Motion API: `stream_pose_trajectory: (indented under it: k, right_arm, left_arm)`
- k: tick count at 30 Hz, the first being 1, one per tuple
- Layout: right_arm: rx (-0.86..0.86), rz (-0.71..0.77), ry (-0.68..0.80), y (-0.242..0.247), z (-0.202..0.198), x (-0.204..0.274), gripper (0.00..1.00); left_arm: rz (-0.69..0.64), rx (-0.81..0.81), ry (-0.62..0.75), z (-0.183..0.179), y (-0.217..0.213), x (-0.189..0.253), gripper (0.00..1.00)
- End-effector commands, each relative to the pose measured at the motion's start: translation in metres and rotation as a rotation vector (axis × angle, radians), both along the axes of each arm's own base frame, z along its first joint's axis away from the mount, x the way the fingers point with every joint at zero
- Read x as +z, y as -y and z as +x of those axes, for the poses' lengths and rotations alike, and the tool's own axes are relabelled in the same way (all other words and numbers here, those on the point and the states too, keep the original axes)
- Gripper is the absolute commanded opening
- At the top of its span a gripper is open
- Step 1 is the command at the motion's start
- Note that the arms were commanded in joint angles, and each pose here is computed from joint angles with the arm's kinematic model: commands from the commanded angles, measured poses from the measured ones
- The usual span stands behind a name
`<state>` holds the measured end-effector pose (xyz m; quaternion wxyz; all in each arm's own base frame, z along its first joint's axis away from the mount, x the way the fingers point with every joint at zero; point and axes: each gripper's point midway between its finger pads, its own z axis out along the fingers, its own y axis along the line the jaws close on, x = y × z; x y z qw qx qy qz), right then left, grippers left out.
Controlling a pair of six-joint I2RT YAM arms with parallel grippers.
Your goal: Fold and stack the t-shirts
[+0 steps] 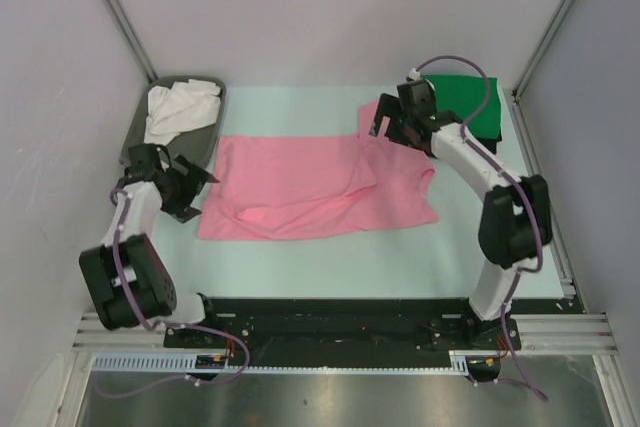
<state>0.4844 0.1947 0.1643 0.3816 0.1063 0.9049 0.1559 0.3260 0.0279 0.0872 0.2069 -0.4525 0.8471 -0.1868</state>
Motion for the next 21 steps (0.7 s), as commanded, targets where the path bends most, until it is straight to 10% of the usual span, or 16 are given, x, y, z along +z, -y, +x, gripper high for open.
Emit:
stream_pose_trajectory:
  k: [1,11,21]
  right_arm:
    - [-0.063,-0.086,0.046,0.040,-0.060,0.022,1.00]
    - [-0.135,-0.223,-0.132,0.110,-0.160,-0.060,0.99]
    - [-0.166,-0.143,-0.123,0.125,-0.143,-0.080,0.93]
  left_arm:
    - [0.062,-0.089,0.057,-0.037,0.014,0.025,1.00]
    - [0.000,-0.117,0.156,-0.082,0.044,0.012,0.95]
    - [0.000,-0.131,0.153,-0.083,0.045,0.007,0.91]
